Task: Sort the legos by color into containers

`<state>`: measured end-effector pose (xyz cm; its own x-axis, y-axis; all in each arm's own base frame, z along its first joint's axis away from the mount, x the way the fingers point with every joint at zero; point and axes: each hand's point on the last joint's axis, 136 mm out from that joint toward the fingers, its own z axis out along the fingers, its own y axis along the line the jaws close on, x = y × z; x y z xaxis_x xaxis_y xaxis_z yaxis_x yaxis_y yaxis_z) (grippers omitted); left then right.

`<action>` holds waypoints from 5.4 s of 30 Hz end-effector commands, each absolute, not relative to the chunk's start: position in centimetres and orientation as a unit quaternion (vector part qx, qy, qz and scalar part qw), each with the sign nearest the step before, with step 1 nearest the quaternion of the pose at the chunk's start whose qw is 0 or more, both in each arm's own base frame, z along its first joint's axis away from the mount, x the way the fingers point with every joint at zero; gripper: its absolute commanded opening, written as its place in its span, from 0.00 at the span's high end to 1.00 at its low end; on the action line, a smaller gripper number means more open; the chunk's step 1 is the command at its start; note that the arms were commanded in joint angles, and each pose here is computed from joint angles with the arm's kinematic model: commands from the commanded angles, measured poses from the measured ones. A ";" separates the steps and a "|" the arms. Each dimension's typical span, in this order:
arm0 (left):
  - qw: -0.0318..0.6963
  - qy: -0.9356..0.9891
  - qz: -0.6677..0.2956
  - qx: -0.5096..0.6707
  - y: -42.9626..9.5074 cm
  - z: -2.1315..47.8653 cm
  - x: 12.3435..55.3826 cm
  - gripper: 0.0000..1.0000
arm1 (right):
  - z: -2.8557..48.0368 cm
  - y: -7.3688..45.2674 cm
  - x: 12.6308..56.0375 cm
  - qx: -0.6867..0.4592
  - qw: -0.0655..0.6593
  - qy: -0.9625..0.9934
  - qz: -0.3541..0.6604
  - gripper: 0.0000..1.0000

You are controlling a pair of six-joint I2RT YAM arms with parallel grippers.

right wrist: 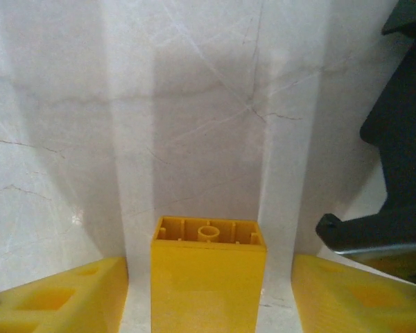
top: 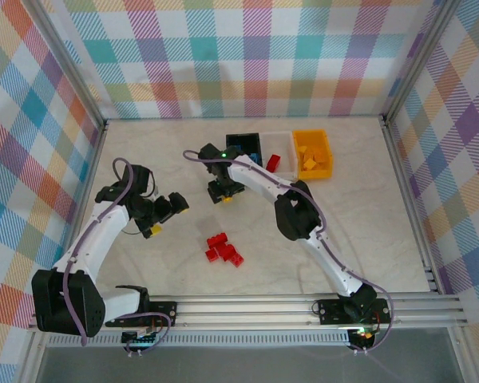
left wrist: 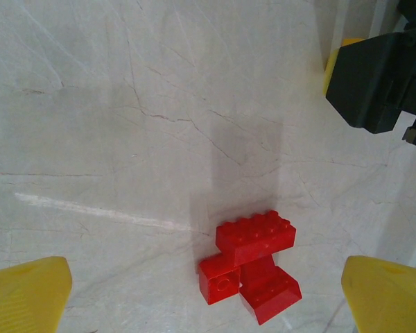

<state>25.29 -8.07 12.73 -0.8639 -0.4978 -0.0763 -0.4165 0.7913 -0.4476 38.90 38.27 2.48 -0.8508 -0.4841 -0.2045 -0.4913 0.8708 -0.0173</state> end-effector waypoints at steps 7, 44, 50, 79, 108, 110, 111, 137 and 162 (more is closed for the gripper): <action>0.084 0.942 -0.215 -0.245 -8.0 12.5 25.4 0.00 | 1.8 37.7 38.6 -0.263 0.097 0.960 -0.010 0.59; 0.082 0.966 -0.217 -0.110 -14.9 13.9 26.7 0.00 | 16.4 11.4 51.3 0.135 0.201 0.961 0.131 0.68; 0.074 0.971 -0.202 -0.103 -14.5 13.7 25.3 0.00 | 14.0 8.6 53.5 0.159 0.193 0.961 0.116 0.67; 0.081 0.967 -0.203 -0.127 -14.5 12.2 25.9 0.00 | 18.1 10.5 54.7 0.124 0.211 0.955 0.170 0.36; 0.125 0.945 -0.168 -0.252 -9.1 12.4 24.3 0.00 | 12.1 32.3 29.8 -0.217 -0.003 0.946 0.239 0.25; 0.122 0.940 -0.176 -0.265 -8.8 12.3 24.1 0.00 | 11.3 32.7 28.6 -0.233 -0.014 0.944 0.232 0.24; 0.122 0.939 -0.178 -0.268 -8.7 12.2 24.1 0.00 | 11.0 32.8 28.2 -0.237 -0.019 0.944 0.229 0.24; 0.102 0.930 -0.179 -0.304 -7.3 10.4 21.8 0.00 | 8.0 36.3 20.3 -0.400 -0.040 0.898 0.178 0.13; 0.057 0.912 -0.179 -0.365 -5.0 7.9 19.4 0.00 | 3.6 36.6 17.5 -0.441 -0.052 0.892 0.081 0.13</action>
<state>19.96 -4.83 7.92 -0.7266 -0.6870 0.0034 -0.6433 0.6786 -0.3545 17.58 36.96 4.79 -0.6077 -0.7939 -0.0210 -0.7756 0.5875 0.2309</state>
